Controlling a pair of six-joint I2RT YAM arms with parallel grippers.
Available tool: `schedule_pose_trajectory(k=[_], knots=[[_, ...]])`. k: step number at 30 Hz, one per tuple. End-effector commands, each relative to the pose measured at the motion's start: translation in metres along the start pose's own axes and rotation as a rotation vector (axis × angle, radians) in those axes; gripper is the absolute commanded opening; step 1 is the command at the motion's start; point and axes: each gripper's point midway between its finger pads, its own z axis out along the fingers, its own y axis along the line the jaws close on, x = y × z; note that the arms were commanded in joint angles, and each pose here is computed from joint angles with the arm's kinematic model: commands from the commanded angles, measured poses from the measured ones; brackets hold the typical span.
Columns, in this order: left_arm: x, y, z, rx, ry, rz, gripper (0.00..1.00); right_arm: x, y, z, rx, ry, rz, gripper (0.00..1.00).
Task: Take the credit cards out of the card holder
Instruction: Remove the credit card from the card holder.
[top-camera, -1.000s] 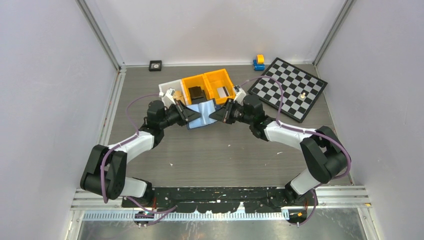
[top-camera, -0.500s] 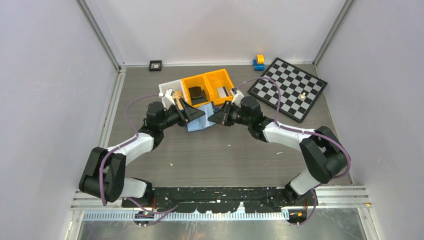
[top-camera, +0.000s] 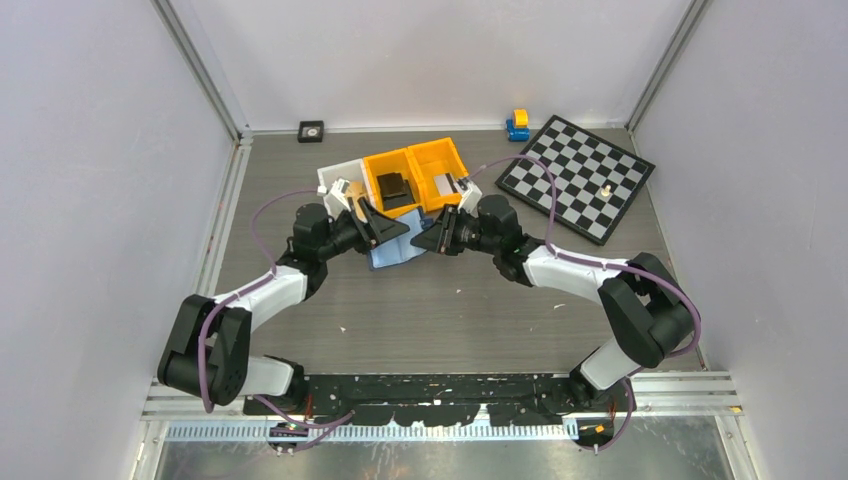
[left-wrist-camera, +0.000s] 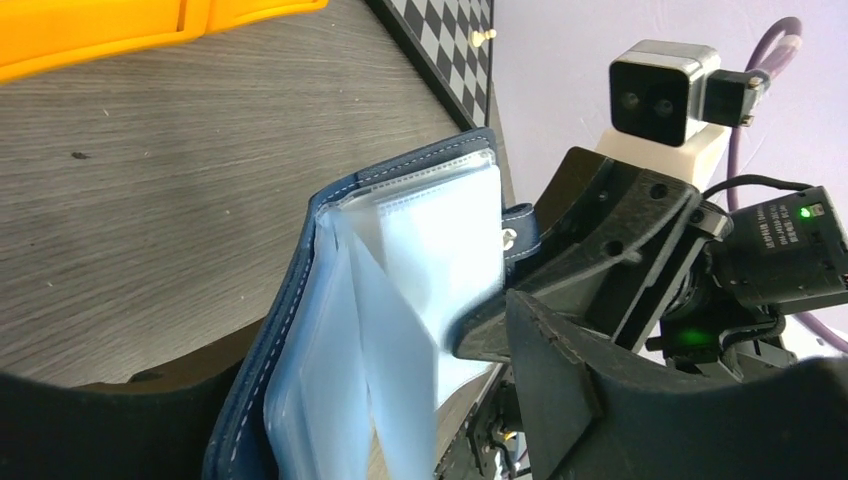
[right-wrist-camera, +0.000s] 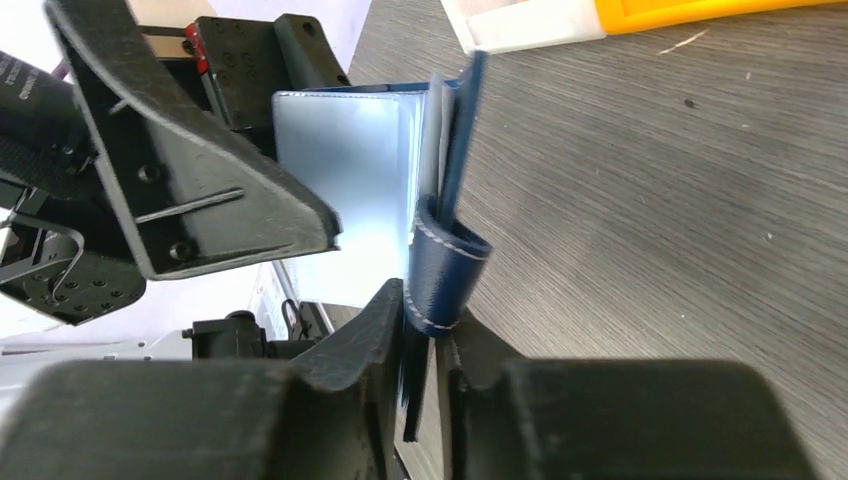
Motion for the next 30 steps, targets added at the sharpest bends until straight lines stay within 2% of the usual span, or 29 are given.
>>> schedule_pose_trajectory(k=[1, 4, 7, 12, 16, 19, 23, 30], knots=[[-0.008, -0.011, 0.003, 0.028, -0.012, 0.037, 0.6, -0.015, 0.035, -0.004, -0.121, -0.047, -0.062, 0.29], [-0.008, -0.01, 0.002, 0.019, -0.018, 0.039, 0.39, -0.016, 0.037, -0.006, -0.126, -0.062, -0.055, 0.33], [-0.01, -0.01, 0.0, 0.007, -0.029, 0.045, 0.28, -0.02, 0.035, -0.008, -0.12, -0.082, -0.046, 0.38], [-0.012, -0.007, -0.003, -0.017, -0.039, 0.05, 0.18, -0.03, 0.027, -0.015, -0.113, -0.123, -0.01, 0.5], [-0.013, -0.007, -0.004, -0.029, -0.046, 0.056, 0.15, -0.039, 0.021, -0.024, -0.092, -0.163, 0.003, 0.51], [-0.014, -0.005, -0.005, -0.039, -0.053, 0.059, 0.14, -0.042, 0.019, -0.028, -0.074, -0.177, -0.004, 0.42], [-0.015, -0.004, -0.007, -0.049, -0.058, 0.061, 0.14, -0.043, 0.021, -0.029, -0.075, -0.178, -0.011, 0.23], [-0.015, -0.008, -0.007, -0.031, -0.058, 0.063, 0.14, -0.042, 0.02, -0.028, -0.068, -0.162, -0.024, 0.1]])
